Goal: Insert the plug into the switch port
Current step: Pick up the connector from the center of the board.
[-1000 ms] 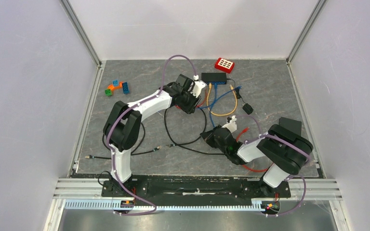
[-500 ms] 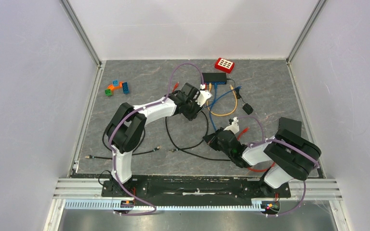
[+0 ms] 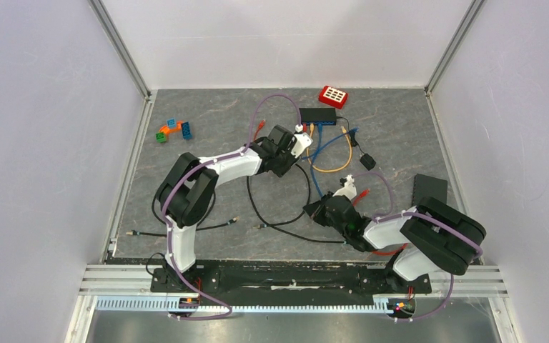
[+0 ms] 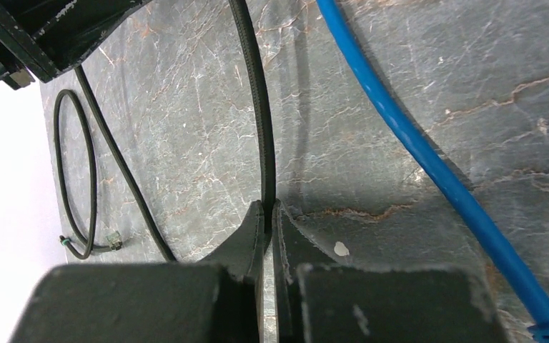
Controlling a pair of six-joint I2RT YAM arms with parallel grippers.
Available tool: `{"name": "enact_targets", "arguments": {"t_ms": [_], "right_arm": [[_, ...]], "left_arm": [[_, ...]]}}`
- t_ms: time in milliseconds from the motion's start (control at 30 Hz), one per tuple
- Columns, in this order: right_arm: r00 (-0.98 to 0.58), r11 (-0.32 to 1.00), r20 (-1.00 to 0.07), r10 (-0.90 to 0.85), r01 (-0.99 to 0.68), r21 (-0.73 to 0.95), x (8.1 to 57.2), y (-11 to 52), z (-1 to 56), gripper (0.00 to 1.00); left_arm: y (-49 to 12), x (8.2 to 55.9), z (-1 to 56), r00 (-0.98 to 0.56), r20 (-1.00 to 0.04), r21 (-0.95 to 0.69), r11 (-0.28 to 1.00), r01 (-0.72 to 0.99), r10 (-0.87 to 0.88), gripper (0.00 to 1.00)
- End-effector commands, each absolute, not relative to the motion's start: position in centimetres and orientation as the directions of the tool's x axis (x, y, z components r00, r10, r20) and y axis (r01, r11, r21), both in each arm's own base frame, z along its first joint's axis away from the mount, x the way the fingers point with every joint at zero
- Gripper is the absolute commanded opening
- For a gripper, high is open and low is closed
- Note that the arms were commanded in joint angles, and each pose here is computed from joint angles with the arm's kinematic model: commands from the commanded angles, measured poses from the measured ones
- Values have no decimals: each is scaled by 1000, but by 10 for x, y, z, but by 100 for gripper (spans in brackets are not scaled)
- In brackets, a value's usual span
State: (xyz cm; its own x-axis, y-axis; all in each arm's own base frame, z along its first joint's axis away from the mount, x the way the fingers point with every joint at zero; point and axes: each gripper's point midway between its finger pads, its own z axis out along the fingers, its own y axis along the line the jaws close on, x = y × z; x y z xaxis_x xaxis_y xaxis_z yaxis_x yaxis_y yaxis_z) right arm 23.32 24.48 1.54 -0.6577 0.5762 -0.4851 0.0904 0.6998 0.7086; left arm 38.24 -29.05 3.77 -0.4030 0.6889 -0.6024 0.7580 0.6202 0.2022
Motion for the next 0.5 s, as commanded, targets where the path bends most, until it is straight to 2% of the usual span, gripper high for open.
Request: {"name": "enact_targets", "arguments": {"t_ms": [0, 267, 467], "right_arm": [[-680, 742, -517, 520, 61, 667, 225, 241, 7, 0], [-679, 759, -544, 494, 32, 650, 226, 242, 8, 0], [-670, 770, -578, 465, -17, 638, 227, 244, 16, 0]], "left_arm": [[-303, 407, 87, -281, -688, 295, 612, 734, 669, 47], [-323, 380, 124, -273, -763, 164, 584, 795, 586, 47], [-321, 386, 116, -324, -749, 156, 629, 762, 578, 49]]}}
